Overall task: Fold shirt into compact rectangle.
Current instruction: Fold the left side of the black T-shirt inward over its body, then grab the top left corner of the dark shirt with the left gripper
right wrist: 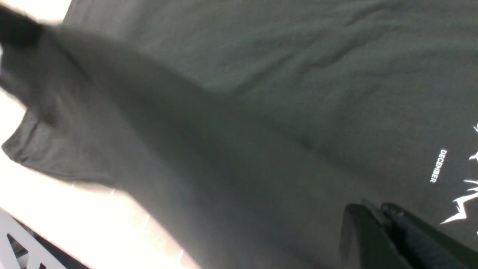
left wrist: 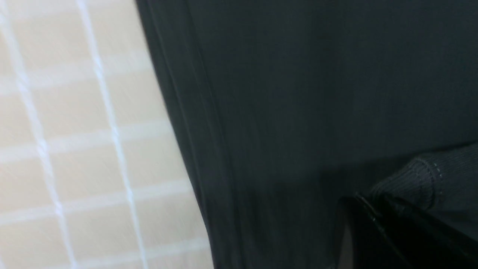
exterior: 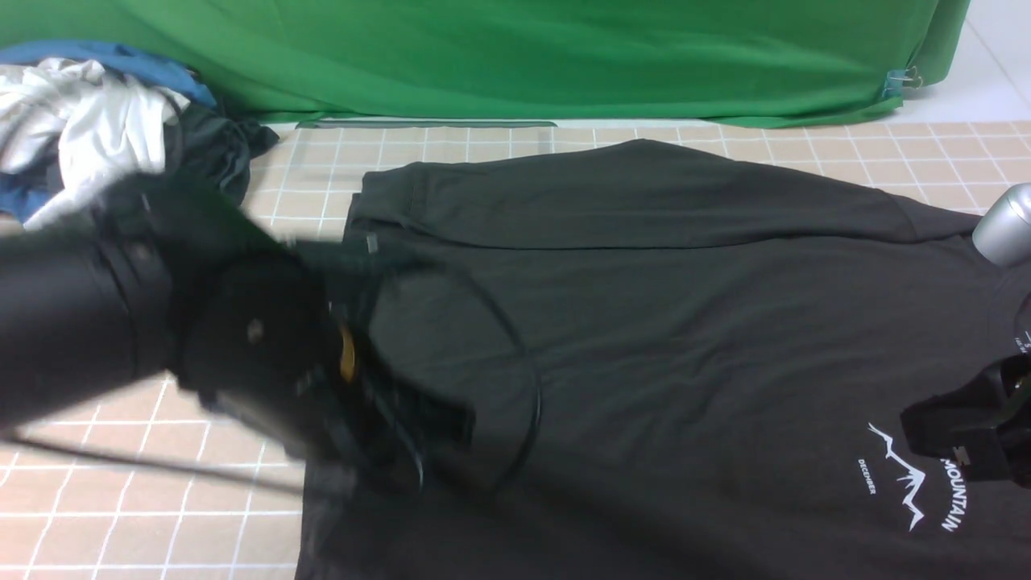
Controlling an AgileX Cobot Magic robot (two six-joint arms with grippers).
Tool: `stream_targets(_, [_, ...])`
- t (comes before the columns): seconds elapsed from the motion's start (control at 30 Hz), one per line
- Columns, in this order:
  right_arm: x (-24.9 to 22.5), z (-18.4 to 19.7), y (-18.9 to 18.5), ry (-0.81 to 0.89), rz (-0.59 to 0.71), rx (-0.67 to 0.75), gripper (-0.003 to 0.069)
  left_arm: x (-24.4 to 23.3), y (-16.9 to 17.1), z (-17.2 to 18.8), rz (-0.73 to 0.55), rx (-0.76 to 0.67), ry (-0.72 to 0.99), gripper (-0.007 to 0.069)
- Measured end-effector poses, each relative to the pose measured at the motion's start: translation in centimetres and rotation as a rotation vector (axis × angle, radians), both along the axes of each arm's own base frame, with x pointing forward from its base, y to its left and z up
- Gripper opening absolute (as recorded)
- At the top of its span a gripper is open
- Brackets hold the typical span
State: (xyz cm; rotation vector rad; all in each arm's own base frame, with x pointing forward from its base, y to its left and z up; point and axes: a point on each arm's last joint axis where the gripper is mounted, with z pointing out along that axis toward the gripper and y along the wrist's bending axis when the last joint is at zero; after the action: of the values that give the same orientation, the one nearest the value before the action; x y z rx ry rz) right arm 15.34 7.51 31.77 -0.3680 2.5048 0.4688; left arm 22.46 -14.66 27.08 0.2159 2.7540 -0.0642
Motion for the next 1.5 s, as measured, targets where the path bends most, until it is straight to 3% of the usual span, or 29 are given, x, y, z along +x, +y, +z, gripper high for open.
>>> stream_targets(0.17, [0.0,0.0,0.0,-0.003,-0.001,0.001,0.0092,3.3,1.2,2.6,0.074,-0.030,-0.073,0.0043])
stream_targets(0.33, [0.0,0.0,0.0,-0.004,-0.001,0.001,0.0097,6.7,2.2,2.5,0.077,-0.022,-0.103,0.0043])
stream_targets(0.67, [0.0,0.0,0.0,-0.005,-0.002,0.005,0.0115,13.2,3.7,-1.5,0.100,0.076,-0.081,0.0043])
stream_targets(1.03, [0.2,0.1,0.0,-0.019,-0.007,0.011,0.0125,15.6,3.2,-4.5,0.058,0.103,-0.118,0.0054])
stream_targets(1.13, [0.2,0.1,0.1,-0.020,-0.007,0.012,0.0126,15.7,3.2,-4.6,0.049,0.117,-0.123,0.0094])
stream_targets(1.23, [0.2,0.1,0.1,-0.021,-0.007,0.012,0.0131,15.9,3.5,-4.3,0.053,0.152,-0.139,0.0197])
stream_targets(1.37, [0.2,0.1,0.1,-0.021,-0.007,0.013,0.0137,16.6,4.0,-2.4,0.157,0.134,-0.156,0.0299])
stream_targets(1.5, [0.2,0.1,0.1,-0.022,-0.008,0.014,0.0143,18.7,5.3,0.2,0.283,-0.003,-0.198,0.0300])
